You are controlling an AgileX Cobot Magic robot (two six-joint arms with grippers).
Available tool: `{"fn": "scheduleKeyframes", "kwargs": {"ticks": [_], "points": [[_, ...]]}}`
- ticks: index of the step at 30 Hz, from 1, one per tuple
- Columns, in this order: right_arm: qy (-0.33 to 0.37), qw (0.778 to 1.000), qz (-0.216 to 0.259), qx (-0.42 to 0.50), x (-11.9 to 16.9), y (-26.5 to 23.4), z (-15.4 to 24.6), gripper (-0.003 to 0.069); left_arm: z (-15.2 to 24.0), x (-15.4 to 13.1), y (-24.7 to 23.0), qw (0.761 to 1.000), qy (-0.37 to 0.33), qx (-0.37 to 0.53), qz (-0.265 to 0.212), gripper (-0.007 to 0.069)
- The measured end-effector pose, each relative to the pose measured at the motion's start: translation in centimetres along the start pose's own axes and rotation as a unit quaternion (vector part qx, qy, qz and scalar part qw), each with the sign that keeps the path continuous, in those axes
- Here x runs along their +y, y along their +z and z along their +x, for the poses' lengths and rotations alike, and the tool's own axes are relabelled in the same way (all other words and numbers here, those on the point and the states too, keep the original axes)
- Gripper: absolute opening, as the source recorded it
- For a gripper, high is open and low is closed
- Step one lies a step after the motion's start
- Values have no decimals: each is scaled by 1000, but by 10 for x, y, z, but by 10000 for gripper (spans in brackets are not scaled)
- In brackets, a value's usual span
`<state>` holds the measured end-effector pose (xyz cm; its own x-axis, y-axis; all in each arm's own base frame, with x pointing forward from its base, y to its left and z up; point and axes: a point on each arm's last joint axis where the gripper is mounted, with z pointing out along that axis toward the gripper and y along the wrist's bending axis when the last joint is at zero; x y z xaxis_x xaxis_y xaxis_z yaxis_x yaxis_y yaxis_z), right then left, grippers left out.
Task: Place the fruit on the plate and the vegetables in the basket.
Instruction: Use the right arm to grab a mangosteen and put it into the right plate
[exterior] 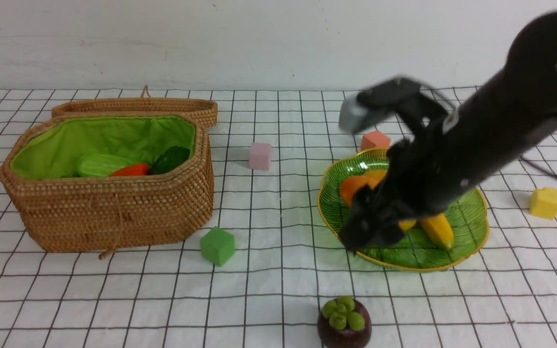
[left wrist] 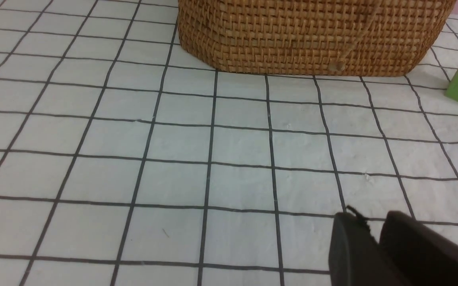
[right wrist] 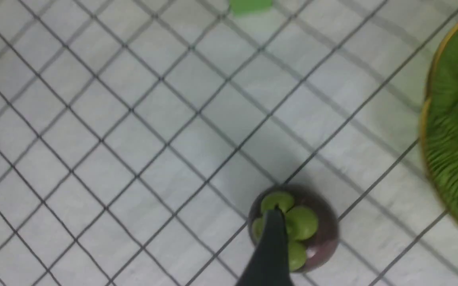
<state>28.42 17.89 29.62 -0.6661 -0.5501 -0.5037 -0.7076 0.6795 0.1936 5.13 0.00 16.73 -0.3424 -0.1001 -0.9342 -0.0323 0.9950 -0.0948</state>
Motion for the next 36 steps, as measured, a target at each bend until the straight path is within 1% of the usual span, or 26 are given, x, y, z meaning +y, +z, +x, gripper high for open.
{"fn": "scheduleKeyframes", "kwargs": {"ticks": [1,5,7,10,12,16,21,23,25,28,29,30,32,34,35,36], "points": [[0,1000,-1,20,6,17,8,603,0,0,0,1000,0,0,0,111],[-1,998,-1,64,13,58,20,603,0,0,0,1000,0,0,0,113],[4,997,0,72,11,67,21,603,0,0,0,1000,0,0,0,113],[21,993,5,115,1,102,30,601,0,0,0,1000,0,0,0,118],[27,991,3,134,-3,114,35,598,0,0,0,1000,0,0,0,121],[33,989,-2,146,-5,120,34,584,0,0,0,1000,0,0,0,126],[31,989,-6,147,-5,117,32,584,0,0,0,1000,0,0,0,130],[29,987,-14,157,-6,109,27,582,0,0,0,1000,0,0,0,132],[30,989,-14,142,-10,96,17,582,0,0,0,1000,1,0,0,132],[41,997,13,57,-31,52,-15,582,0,0,0,1000,1,0,0,135],[39,998,14,54,-31,50,-17,582,0,0,0,1000,1,0,0,135],[55,998,37,6,-51,26,-30,582,0,0,0,1000,1,0,-1,138],[87,993,69,-45,-77,5,-40,582,0,0,0,1000,1,0,-1,142],[129,983,99,-85,-104,-6,-41,582,0,0,0,1000,1,0,-1,145],[137,981,106,-92,-110,-8,-40,582,0,0,0,1000,1,0,-1,145],[181,969,127,-115,-134,-12,-35,582,0,0,0,1000,1,0,-1,146]]}}
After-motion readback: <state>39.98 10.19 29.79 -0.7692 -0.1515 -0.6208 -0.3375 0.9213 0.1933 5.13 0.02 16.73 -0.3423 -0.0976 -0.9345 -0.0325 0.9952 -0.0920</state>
